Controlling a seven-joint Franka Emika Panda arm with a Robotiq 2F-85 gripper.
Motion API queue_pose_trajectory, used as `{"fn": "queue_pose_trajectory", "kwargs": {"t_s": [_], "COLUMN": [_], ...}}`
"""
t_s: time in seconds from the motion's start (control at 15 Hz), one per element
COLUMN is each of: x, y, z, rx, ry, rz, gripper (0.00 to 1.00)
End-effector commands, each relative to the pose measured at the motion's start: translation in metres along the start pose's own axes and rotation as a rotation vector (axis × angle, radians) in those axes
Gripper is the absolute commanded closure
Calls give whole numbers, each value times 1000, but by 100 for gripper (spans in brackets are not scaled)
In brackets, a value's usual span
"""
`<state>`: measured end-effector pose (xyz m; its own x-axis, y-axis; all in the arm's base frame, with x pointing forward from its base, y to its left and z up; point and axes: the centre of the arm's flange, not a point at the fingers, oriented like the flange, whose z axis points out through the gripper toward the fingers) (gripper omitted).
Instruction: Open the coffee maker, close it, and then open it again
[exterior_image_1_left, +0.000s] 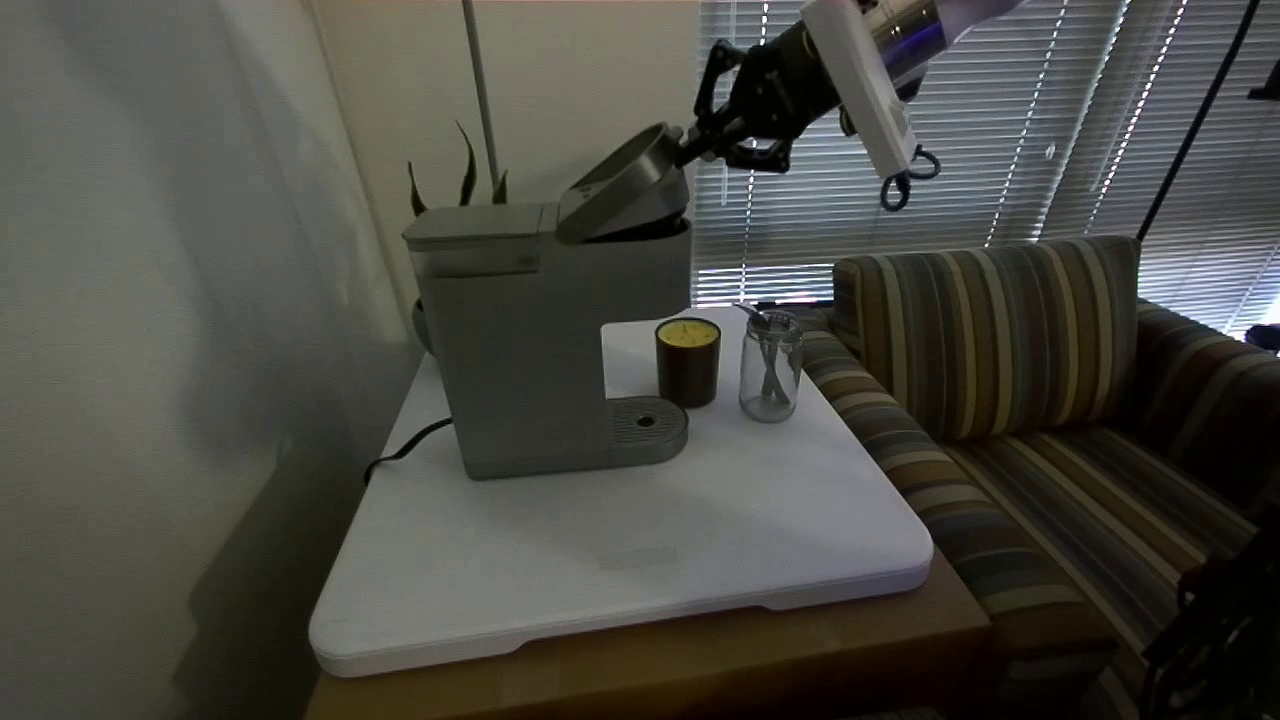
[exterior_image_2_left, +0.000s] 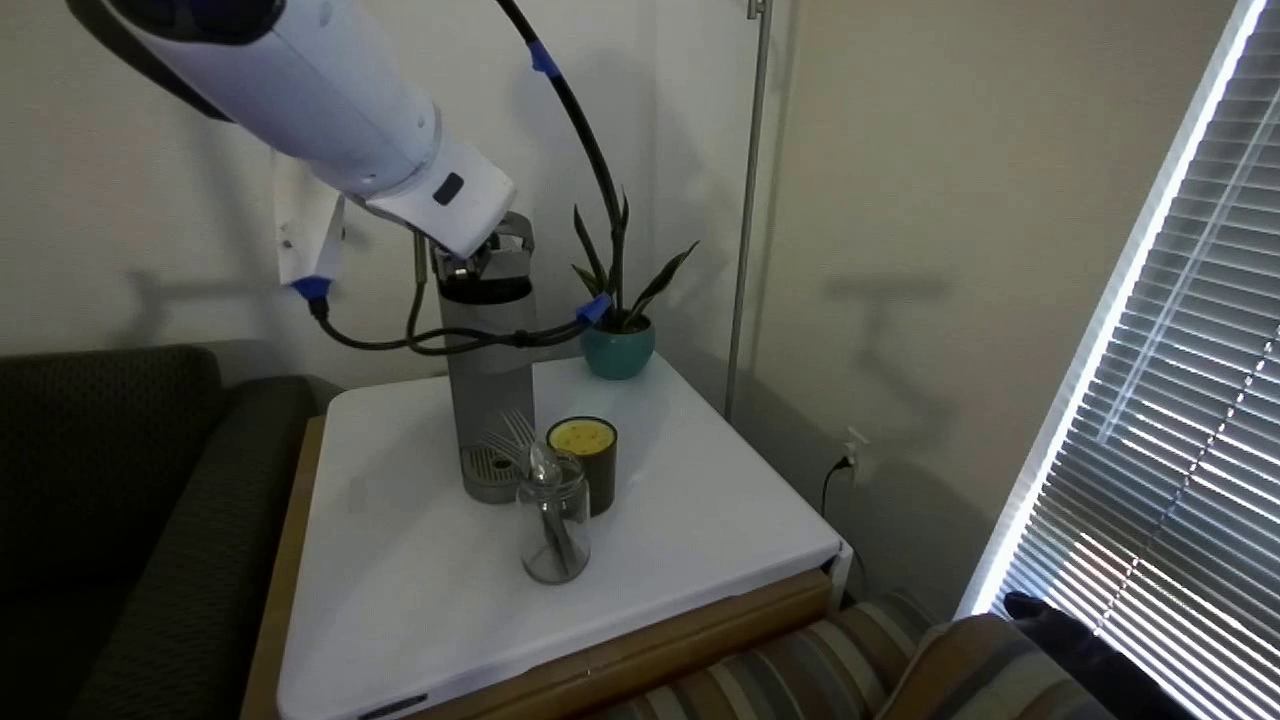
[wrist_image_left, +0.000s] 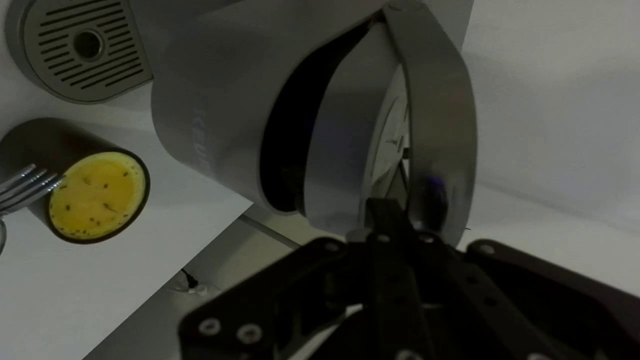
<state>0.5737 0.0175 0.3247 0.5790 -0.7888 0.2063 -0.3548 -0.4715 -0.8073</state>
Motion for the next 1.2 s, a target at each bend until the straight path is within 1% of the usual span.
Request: {"fn": "queue_pose_trajectory", "kwargs": {"t_s": [0.0,0.27,0.67,1.13], "x": [6,7,3,-5], "y": [-18,-34,-61,-72], "z": [0,0,20,37], "rx": [60,89,126,153], "ry": [6,5,-47,-97], "rz": [-24,-53,-107,-145], "gripper": [100,100,100,100]}}
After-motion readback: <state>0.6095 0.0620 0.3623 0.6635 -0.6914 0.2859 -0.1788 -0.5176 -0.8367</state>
